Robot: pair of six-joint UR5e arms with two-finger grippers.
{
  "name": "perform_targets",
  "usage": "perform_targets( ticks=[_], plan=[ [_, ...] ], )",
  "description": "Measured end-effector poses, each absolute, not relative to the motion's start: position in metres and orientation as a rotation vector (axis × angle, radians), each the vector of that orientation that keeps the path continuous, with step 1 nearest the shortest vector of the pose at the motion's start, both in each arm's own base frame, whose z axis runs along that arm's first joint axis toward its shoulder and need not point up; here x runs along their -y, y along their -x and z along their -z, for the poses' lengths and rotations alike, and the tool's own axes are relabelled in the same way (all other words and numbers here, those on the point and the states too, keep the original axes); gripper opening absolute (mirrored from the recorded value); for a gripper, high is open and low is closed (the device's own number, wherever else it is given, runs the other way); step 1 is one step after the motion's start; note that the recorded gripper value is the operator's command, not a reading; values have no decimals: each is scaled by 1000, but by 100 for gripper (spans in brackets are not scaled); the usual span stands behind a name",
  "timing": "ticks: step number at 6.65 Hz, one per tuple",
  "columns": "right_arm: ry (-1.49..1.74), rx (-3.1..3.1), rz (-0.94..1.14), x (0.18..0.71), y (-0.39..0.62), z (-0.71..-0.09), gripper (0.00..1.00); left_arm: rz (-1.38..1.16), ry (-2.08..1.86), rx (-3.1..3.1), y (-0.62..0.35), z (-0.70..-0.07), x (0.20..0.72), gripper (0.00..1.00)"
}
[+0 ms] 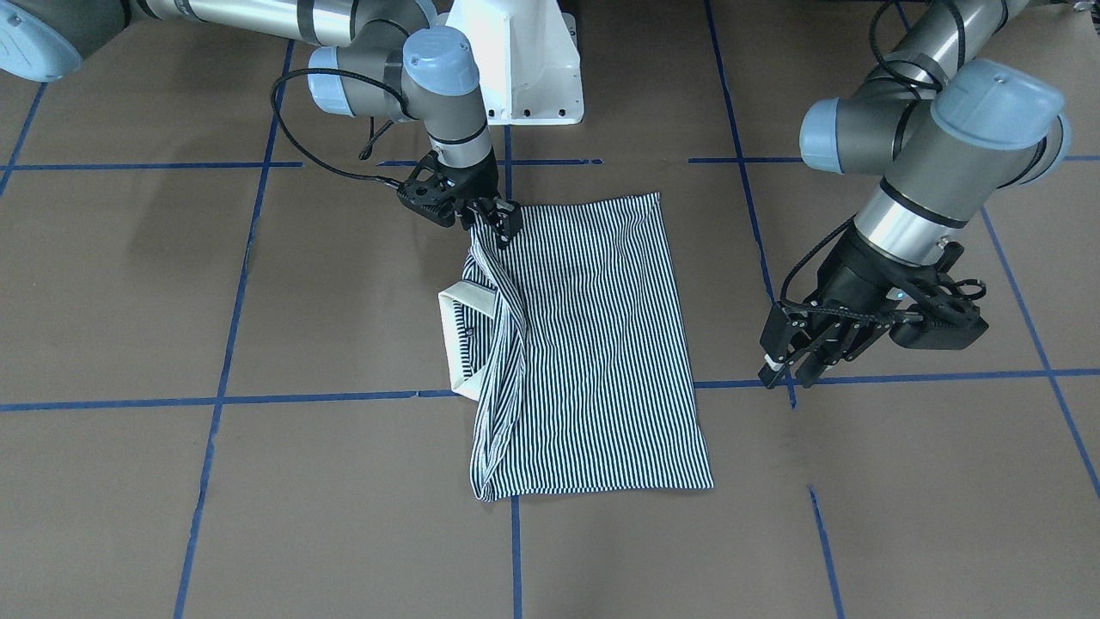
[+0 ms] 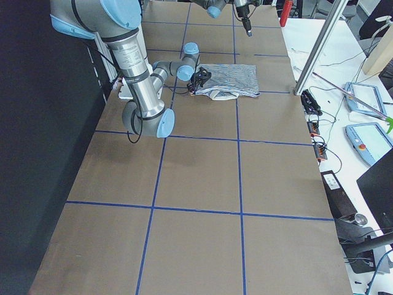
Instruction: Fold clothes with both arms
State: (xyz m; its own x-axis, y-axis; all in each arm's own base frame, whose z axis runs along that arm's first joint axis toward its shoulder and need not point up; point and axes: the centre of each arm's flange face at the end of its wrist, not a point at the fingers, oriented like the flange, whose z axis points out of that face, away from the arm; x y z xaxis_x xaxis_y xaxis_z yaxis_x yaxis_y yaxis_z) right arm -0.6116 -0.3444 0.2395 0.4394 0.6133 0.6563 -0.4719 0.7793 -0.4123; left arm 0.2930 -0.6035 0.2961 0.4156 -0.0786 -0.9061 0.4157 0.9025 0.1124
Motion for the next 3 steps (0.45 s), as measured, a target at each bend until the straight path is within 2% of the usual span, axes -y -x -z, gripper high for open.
perform_targets(
  ticks=[3],
  plan=[
    [184,878,-684,343,616,-243,42,318,-346,-1104,-292,-296,603,55]
  ],
)
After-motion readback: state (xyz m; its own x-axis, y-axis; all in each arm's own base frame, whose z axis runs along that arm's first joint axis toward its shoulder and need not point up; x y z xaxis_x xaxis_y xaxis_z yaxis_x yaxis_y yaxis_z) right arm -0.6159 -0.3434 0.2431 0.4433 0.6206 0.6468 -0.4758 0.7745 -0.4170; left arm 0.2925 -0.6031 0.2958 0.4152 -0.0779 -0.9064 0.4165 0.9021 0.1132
